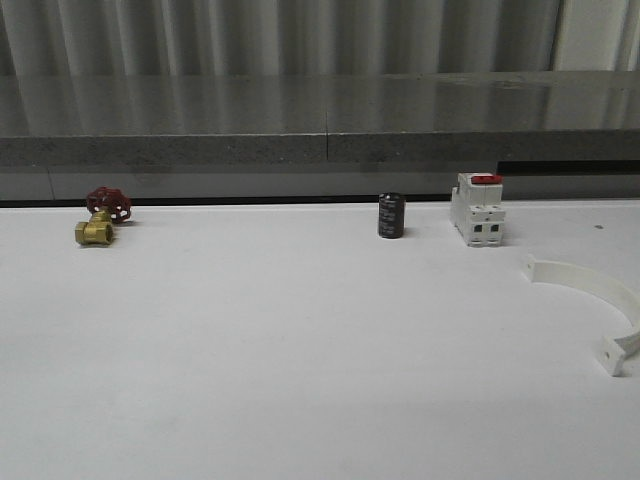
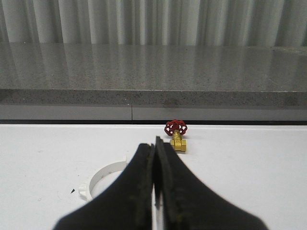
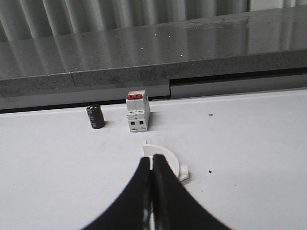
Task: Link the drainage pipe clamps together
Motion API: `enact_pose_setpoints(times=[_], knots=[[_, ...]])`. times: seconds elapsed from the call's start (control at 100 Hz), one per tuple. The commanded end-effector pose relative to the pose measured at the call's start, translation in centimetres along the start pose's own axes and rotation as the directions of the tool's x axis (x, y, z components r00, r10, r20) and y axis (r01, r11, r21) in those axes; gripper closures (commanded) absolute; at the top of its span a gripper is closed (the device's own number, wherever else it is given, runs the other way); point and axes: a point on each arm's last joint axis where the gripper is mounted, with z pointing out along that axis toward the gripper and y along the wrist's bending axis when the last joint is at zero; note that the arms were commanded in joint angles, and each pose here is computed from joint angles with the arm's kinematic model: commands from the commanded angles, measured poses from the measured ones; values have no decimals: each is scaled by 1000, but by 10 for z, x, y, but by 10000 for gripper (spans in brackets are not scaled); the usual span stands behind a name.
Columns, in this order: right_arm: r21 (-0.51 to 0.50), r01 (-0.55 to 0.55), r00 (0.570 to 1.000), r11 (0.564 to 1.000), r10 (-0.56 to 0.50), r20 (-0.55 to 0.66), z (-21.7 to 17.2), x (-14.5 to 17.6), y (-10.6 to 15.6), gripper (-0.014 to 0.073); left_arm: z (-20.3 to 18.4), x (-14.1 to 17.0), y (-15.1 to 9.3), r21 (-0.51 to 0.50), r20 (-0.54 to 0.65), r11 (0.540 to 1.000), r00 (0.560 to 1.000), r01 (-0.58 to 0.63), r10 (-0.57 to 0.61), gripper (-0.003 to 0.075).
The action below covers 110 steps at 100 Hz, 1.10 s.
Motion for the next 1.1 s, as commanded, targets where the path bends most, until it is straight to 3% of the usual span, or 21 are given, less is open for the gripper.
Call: enact_pose_setpoints(times=[0.0, 0.13, 0.34, 0.85, 0.96, 1.03, 1.09], knots=[[-9, 20, 997, 1000, -19, 77, 0, -11, 2, 662, 2, -39, 0, -6, 3, 1000, 1000, 14, -14, 741], [-9, 20, 997, 1000, -19, 77, 0, -11, 2, 662, 16, -72, 1, -16, -154, 1000, 988, 8, -10, 741], [-9, 20, 997, 1000, -19, 77, 0, -11, 2, 662, 46, -104, 2, -26, -362, 1000, 932, 6, -15, 741], [-9, 20, 997, 1000, -19, 77, 0, -11, 2, 662, 80, -93, 2, -29, -524, 1000, 851, 0, -15, 736], [-9, 20, 997, 1000, -19, 77, 0, -11, 2, 662, 80, -92, 2, -29, -534, 1000, 845, 0, -16, 651], [-9, 20, 997, 1000, -19, 77, 0, -11, 2, 662, 79, -92, 2, -29, -538, 1000, 843, 2, -17, 543], [-9, 20, 997, 1000, -19, 77, 0, -11, 2, 662, 79, -92, 2, -29, -538, 1000, 843, 2, -17, 398]])
